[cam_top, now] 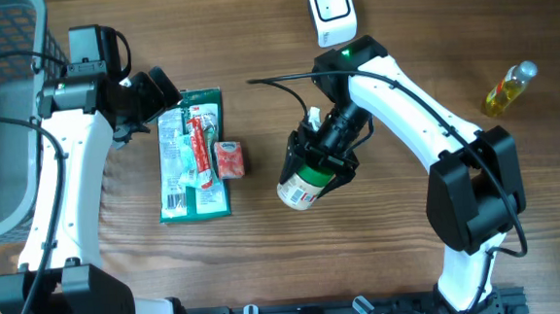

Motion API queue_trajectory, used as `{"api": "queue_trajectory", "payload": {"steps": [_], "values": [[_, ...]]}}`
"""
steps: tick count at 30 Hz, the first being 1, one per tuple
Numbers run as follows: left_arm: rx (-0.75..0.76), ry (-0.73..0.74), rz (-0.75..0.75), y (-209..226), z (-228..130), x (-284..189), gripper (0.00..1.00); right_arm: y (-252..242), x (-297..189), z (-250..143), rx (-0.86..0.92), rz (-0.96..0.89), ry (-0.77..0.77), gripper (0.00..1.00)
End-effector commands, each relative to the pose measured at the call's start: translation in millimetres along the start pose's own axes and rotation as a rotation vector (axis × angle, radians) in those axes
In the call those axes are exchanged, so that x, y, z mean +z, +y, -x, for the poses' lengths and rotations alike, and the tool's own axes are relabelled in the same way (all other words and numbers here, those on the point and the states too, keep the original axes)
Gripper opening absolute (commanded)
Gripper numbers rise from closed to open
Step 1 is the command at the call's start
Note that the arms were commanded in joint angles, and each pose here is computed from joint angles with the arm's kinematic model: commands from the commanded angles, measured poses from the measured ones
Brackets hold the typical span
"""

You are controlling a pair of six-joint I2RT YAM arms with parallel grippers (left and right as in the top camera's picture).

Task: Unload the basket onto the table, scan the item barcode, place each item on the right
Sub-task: 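Lift the jar with the right gripper and turn its label toward the scanner, then hold the jar label up in front of the white scanner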

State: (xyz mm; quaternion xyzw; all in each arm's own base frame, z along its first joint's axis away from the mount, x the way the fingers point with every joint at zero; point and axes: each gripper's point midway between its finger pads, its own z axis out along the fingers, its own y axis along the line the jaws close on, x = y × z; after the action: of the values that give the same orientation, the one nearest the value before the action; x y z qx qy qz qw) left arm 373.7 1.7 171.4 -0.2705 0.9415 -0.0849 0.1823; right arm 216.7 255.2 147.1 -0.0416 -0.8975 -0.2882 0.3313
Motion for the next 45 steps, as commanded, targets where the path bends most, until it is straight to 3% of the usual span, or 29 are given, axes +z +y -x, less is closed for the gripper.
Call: {"api": "queue_trajectory", "payload": {"steps": [1, 7, 10, 12, 14, 16, 21, 24, 31, 35, 41, 45], "values": [[0.015, -0.004, -0.001, 0.6, 1.7, -1.1, 1.0, 21.3, -6.8, -10.8, -0.04, 0.101, 0.02, 0.58], [0.015, -0.004, -0.001, 0.6, 1.7, -1.1, 1.0, 18.1, -6.4, -4.2, -0.062, 0.077, -0.008, 0.58], [0.015, -0.004, -0.001, 0.6, 1.7, -1.1, 1.0, -11.3, -10.7, 34.0, -0.131, -0.128, -0.18, 0.53], [0.015, -0.004, -0.001, 0.6, 1.7, -1.1, 1.0, -37.3, -31.4, 80.1, -0.185, -0.348, -0.398, 0.36], [0.015, -0.004, -0.001, 0.6, 1.7, -1.1, 1.0, -38.0, -46.1, 100.5, -0.271, -0.407, -0.487, 0.43], [0.015, -0.004, -0.001, 0.6, 1.7, -1.1, 1.0, -28.9, -59.8, 106.0, -0.362, -0.404, -0.518, 0.44], [0.015, -0.004, -0.001, 0.6, 1.7, -1.1, 1.0, 10.3, -171.2, 105.6, -0.445, -0.355, -0.794, 0.35], [0.015, -0.004, -0.001, 0.6, 1.7, -1.1, 1.0, 9.4, -240.2, 145.5, -0.432, -0.451, -1.095, 0.33], [0.015, -0.004, -0.001, 0.6, 1.7, -1.1, 1.0, 31.7, -295.0, 246.3, -0.486, -0.491, -1.517, 0.28], [0.015, -0.004, -0.001, 0.6, 1.7, -1.1, 1.0, 30.3, -288.2, 293.7, -0.592, -0.571, -1.559, 0.28], [0.015, -0.004, -0.001, 0.6, 1.7, -1.1, 1.0, 47.1, -305.1, 299.7, -0.794, -0.731, -1.624, 0.27], [0.015, -0.004, -0.001, 0.6, 1.7, -1.1, 1.0, 37.2, -292.2, 314.5, -0.796, -0.75, -1.586, 0.28]]}}
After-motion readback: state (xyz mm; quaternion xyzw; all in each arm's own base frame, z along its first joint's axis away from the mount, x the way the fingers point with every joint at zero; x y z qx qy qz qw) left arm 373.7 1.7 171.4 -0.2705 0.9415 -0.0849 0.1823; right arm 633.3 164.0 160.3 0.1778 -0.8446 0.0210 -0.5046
